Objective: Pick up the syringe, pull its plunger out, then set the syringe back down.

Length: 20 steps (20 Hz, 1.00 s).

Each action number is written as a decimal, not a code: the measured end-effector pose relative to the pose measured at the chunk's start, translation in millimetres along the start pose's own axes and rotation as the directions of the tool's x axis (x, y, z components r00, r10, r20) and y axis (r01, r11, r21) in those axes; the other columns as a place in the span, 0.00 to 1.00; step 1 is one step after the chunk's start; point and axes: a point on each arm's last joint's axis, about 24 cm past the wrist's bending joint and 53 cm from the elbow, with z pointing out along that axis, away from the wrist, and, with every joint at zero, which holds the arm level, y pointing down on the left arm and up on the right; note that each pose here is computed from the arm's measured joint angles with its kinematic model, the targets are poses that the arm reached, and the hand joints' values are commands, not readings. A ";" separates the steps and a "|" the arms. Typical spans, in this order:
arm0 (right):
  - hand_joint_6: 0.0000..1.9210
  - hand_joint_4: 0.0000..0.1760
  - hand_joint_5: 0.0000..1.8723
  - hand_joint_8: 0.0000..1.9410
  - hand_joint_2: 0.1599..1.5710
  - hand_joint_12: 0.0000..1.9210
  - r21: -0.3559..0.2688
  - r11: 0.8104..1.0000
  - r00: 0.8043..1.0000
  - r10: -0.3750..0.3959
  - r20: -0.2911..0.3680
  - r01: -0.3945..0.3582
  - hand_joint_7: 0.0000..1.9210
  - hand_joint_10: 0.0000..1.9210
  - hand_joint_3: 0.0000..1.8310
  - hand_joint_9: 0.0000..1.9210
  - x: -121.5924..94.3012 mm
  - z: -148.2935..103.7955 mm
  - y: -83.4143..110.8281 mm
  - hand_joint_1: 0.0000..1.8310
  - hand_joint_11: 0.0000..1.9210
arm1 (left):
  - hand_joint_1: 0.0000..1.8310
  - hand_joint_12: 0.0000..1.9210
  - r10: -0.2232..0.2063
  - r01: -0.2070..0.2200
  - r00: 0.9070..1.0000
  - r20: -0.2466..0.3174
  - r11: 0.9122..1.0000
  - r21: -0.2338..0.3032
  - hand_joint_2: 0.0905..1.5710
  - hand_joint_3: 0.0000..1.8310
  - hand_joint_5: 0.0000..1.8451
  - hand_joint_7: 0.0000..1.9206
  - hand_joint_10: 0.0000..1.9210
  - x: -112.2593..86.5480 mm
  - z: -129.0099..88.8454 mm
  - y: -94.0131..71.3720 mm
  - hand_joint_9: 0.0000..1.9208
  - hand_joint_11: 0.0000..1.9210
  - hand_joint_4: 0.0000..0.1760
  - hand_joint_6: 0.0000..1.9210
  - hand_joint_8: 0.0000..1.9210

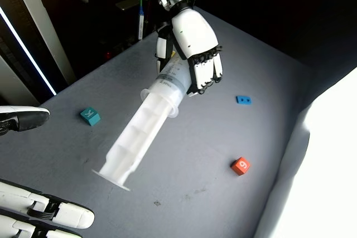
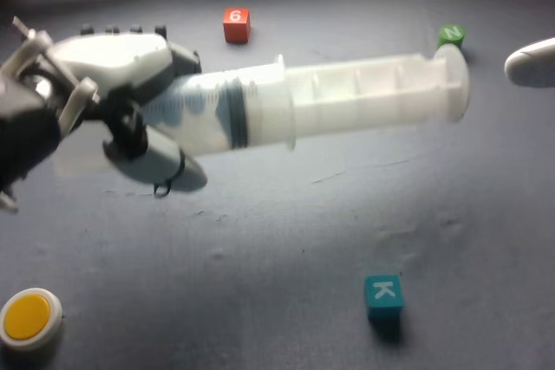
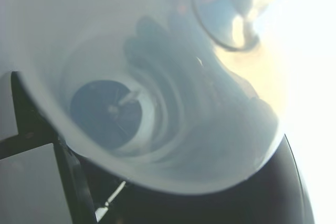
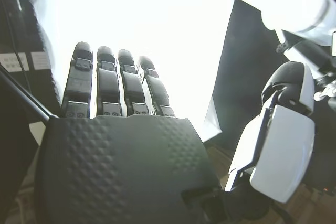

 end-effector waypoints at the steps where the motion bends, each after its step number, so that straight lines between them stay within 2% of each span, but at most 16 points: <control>1: 0.00 0.00 0.00 0.00 0.40 0.00 0.001 1.000 1.000 -0.003 -0.002 0.003 0.00 0.00 0.00 0.00 1.0 -0.3 -0.8 0.20 0.00 | 0.62 0.77 -0.009 0.009 1.000 -0.012 1.000 -0.002 0.79 0.00 0.35 0.41 0.57 7.5 -1.1 8.3 0.32 0.18 0.00 0.72 0.74; 5: 0.00 0.00 0.00 0.00 0.41 0.00 -0.001 1.000 1.000 -0.005 -0.006 0.005 0.00 0.00 0.00 0.00 2.6 0.0 -0.2 0.21 0.00 | 0.63 0.82 -0.031 0.030 0.998 -0.047 0.999 -0.020 0.79 0.00 0.35 0.41 0.58 29.1 -7.0 32.4 0.32 0.16 0.00 0.69 0.76; 11: 0.00 0.00 0.00 0.00 0.41 0.00 -0.002 1.000 1.000 -0.005 -0.007 0.005 0.00 0.00 0.00 0.00 3.1 -0.2 -0.4 0.19 0.00 | 0.63 0.82 -0.046 0.046 0.999 0.003 0.995 -0.086 0.79 0.00 0.35 0.41 0.59 27.7 -9.1 63.9 0.32 0.18 0.00 0.70 0.75; 20: 0.00 0.00 0.00 0.00 0.44 0.00 -0.007 1.000 1.000 -0.010 -0.007 0.010 0.00 0.00 0.00 0.00 3.3 0.0 1.0 0.17 0.00 | 0.64 0.85 -0.086 0.085 0.996 -0.012 0.992 -0.097 0.79 0.00 0.35 0.41 0.63 53.1 -4.2 73.4 0.31 0.18 0.00 0.68 0.76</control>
